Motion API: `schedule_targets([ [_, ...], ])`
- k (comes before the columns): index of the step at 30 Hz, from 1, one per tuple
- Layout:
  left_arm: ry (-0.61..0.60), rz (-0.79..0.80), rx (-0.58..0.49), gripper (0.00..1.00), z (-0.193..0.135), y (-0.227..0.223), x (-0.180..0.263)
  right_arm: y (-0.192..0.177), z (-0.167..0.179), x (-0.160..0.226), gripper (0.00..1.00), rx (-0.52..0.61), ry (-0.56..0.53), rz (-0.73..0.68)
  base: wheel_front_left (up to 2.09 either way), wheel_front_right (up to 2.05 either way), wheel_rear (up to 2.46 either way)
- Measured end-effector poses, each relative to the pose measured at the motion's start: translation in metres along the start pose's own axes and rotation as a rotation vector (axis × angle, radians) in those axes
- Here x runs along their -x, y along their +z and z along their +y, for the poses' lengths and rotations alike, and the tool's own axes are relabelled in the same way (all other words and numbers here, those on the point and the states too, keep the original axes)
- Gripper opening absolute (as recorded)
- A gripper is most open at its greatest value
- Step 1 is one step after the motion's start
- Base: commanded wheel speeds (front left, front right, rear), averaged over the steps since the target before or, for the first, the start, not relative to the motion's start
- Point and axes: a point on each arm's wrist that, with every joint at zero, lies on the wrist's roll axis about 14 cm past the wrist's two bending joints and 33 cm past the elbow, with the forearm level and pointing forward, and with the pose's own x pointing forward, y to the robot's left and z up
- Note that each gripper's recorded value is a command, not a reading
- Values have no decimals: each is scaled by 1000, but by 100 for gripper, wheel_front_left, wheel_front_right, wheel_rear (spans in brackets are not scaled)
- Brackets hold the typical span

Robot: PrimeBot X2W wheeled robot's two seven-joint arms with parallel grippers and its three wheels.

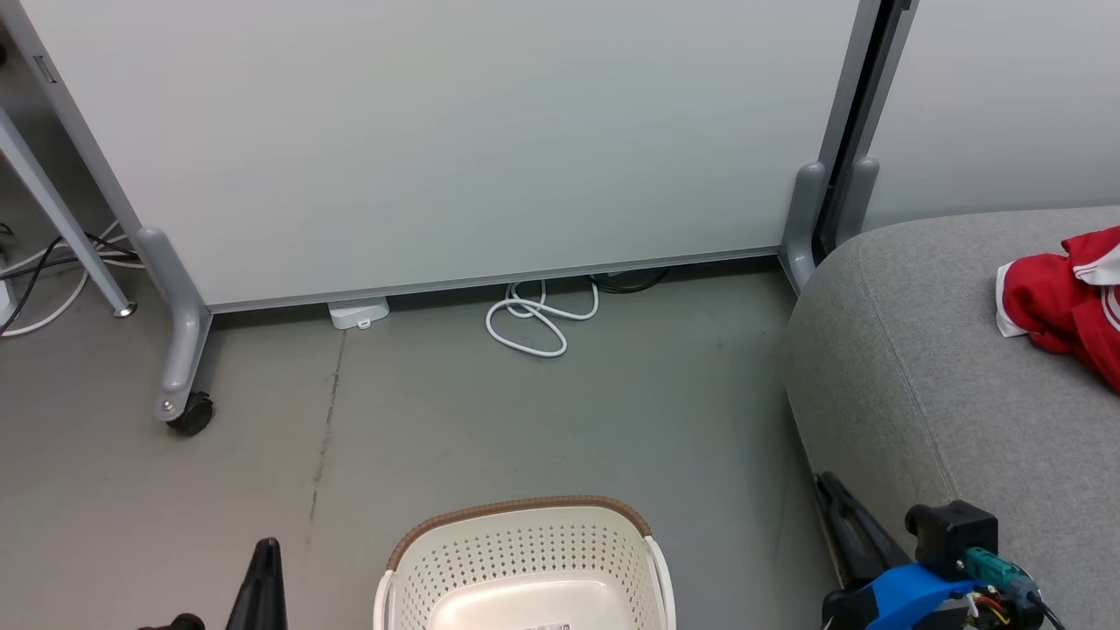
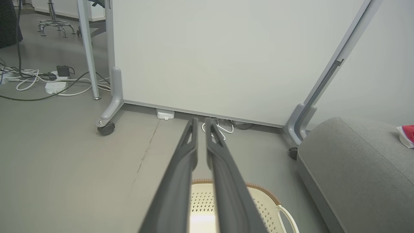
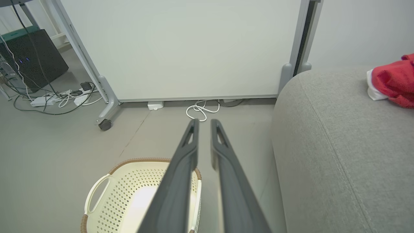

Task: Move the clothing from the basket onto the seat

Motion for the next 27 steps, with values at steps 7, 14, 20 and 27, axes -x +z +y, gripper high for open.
schedule_targets([
  [7,29,86,46,0,1,-29,13,-28,-4,9,0,-32,-17,80,0,0,0],
  [14,64,86,160,0,5,-26,9,-27,-9,9,0,-169,-39,76,0,0,0],
  [20,80,75,241,0,6,-22,5,-24,-13,8,0,-263,-53,60,0,0,0],
  [27,94,60,345,0,7,-15,-2,-20,-17,6,0,-382,-66,41,0,0,0],
])
